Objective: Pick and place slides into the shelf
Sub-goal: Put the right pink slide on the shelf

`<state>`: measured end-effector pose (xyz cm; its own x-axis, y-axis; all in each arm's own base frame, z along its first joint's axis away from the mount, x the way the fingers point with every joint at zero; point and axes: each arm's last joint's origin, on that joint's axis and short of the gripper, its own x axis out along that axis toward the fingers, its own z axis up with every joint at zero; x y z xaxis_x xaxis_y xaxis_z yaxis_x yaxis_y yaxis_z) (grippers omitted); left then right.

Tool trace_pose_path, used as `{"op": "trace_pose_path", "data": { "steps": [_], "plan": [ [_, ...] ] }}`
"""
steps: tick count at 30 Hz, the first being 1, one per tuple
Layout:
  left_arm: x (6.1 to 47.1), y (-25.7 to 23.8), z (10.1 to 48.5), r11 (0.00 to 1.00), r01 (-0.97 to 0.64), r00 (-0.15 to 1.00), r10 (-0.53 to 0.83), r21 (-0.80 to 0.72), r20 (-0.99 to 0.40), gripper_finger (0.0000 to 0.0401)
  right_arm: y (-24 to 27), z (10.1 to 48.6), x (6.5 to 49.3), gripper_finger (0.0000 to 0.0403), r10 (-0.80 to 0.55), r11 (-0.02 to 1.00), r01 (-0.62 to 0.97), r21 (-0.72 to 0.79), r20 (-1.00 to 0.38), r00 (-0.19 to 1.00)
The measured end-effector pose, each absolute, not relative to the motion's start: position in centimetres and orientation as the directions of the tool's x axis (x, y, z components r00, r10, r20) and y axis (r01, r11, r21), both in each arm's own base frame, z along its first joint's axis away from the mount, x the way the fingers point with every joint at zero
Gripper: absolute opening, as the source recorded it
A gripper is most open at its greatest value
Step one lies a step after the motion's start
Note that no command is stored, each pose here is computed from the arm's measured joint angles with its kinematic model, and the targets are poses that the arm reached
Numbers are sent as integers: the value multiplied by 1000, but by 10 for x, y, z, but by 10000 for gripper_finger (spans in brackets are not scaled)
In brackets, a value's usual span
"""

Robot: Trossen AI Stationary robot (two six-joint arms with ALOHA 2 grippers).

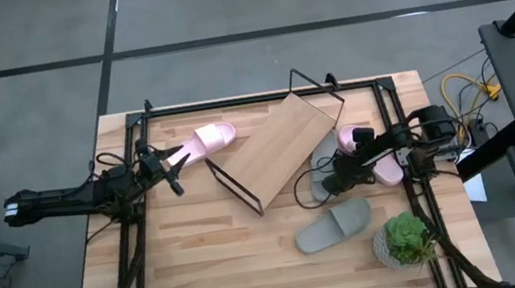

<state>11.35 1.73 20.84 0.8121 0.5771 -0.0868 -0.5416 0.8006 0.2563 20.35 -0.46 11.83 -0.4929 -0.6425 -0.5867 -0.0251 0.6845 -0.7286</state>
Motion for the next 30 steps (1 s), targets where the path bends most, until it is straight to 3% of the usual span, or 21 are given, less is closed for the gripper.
{"op": "trace_pose_path", "data": {
  "steps": [2, 15, 30],
  "plan": [
    [114, 17, 208, 800, -542, 812, 577, 256, -87, 122, -5, 118, 203, 17, -643, 683, -23, -730, -586, -493],
    [114, 17, 208, 801, -541, 812, 577, 257, -88, 122, -4, 146, 201, 10, -634, 659, 40, -751, -584, -508],
    [113, 17, 208, 800, -542, 812, 577, 255, -86, 122, 3, 210, 202, 9, -619, 689, 225, -689, -721, -310]
  ]
}}
